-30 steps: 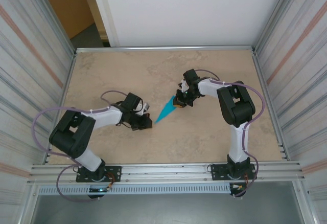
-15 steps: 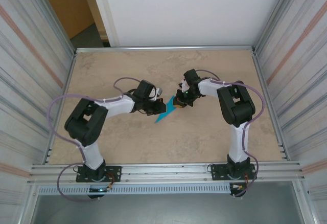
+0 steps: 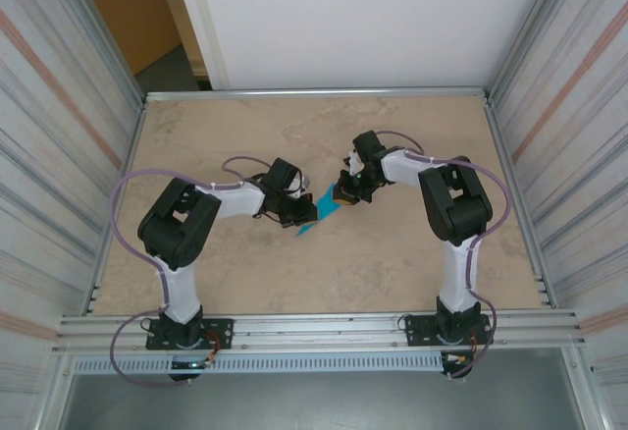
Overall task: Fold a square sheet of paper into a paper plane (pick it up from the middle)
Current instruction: Fold the wing for the fifth time at the center of the table.
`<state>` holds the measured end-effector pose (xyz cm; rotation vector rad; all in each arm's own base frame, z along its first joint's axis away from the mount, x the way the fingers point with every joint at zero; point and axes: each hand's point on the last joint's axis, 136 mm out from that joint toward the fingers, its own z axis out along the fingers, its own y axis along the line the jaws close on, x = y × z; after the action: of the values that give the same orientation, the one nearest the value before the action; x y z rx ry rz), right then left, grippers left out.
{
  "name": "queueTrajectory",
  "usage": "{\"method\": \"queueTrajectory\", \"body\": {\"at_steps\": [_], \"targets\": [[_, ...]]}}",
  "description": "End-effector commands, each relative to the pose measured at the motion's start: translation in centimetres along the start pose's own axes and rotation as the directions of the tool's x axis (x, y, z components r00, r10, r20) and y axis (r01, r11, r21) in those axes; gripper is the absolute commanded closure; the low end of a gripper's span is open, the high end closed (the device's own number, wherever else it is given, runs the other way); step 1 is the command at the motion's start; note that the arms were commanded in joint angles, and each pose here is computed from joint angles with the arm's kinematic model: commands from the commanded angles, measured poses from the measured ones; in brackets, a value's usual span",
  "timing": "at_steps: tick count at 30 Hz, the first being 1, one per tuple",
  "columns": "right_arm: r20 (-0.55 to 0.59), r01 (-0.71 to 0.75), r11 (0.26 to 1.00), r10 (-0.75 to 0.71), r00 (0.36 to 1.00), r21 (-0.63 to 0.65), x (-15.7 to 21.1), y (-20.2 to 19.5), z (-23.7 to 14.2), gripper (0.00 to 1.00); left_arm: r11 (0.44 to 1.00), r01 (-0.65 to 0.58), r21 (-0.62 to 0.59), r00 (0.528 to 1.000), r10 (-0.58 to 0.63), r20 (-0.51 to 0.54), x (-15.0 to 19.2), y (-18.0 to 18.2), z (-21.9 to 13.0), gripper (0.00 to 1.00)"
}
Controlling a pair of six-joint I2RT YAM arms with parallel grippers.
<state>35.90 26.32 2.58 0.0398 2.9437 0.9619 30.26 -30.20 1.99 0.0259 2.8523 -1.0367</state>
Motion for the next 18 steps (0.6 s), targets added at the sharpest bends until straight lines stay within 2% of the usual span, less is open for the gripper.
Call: {"method": "queueTrajectory", "body": {"at_steps": [1, 11, 18], "targets": [[0.057, 0.116, 0.992, -0.119, 0.991, 0.052, -0.2, 2.3, -1.3, 0.91, 0.993, 0.073, -0.094, 0.995, -0.078, -0.058, 1.8, 2.9, 0.5, 1.0], [-0.01, 0.061, 0.998, -0.061, 0.998, 0.025, 1.9, 0.3, 1.9, 0.93, 0.989, 0.093, -0.112, 0.993, -0.101, -0.068, 1.9, 3.3, 0.5, 1.0], [0.062, -0.042, 0.998, 0.038, 0.997, 0.056, -0.6, -5.0, 0.6, 0.94, 0.983, 0.136, -0.126, 0.985, -0.148, -0.093, 3.1, 4.2, 0.6, 1.0]]}}
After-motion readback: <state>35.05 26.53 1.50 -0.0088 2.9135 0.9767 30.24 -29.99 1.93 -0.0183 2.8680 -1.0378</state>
